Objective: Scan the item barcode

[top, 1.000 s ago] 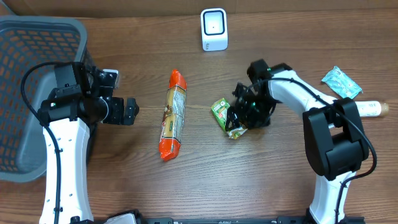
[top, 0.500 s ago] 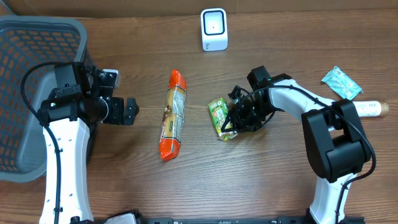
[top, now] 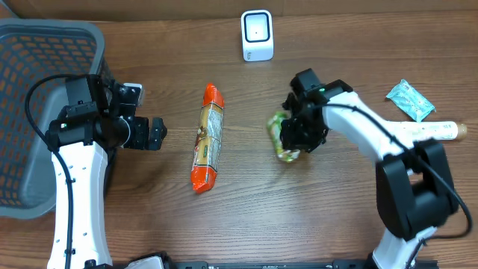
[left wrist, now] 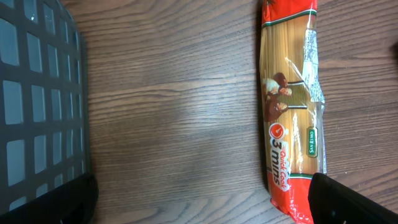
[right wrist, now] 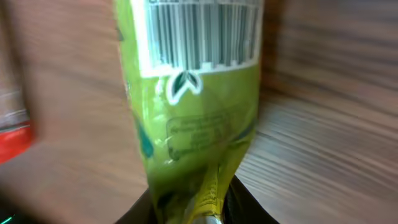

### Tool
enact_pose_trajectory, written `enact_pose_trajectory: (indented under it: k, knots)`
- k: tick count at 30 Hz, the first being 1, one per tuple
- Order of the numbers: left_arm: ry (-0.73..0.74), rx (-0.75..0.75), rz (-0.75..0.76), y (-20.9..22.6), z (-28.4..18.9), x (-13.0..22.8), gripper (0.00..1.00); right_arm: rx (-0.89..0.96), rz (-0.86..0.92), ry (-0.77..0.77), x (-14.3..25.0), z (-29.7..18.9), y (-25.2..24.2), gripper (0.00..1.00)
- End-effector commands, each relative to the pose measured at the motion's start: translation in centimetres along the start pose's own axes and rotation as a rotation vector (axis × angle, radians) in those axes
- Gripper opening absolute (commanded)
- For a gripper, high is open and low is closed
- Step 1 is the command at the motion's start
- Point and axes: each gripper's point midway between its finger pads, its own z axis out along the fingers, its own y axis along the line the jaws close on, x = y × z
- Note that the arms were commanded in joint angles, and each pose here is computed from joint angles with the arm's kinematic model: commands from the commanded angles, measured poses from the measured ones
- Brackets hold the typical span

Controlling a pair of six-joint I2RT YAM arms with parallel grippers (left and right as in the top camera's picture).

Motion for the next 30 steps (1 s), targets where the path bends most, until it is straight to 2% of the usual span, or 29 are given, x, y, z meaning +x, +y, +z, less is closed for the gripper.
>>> enact_pose_trajectory:
  k: [1,4,9,10,11,14,18,23,30]
  knots:
    - [-0.013,0.005,0.023,-0.1,-0.2,-0.6,1.00,0.418,0.083,-0.230,-2.0,-3.6,-3.1,0.20]
    - [-0.013,0.005,0.023,-0.1,-0.2,-0.6,0.99,0.535,0.031,-0.295,-1.8,-3.5,-2.0,0.20]
    - [-0.013,0.005,0.023,-0.1,-0.2,-0.6,0.99,0.559,-0.095,-0.365,-1.2,-2.0,1.5,0.25]
    - [-0.013,0.005,0.023,-0.1,-0.2,-0.6,0.99,0.558,-0.112,-0.367,-1.0,-1.7,2.0,0.28]
    - [-0.013,0.005,0.023,-0.1,-0.2,-0.6,0.99,0.555,-0.137,-0.367,-0.6,-1.5,2.8,0.37]
    - [-0.013,0.005,0.023,-0.1,-0.2,-0.6,1.00,0.538,-0.181,-0.362,0.1,-1.0,4.2,0.56]
    - [-0.013,0.005,0.023,-0.1,-0.2,-0.6,0.99,0.492,-0.220,-0.338,1.1,-0.2,5.9,0.66]
    - [-0.013,0.005,0.023,-0.1,-0.2,-0.6,1.00,0.378,-0.227,-0.305,1.6,0.7,7.9,0.67]
    - [-0.013,0.005,0.023,-0.1,-0.2,-0.6,1.00,0.394,-0.128,-0.309,-0.3,-0.9,5.1,0.66]
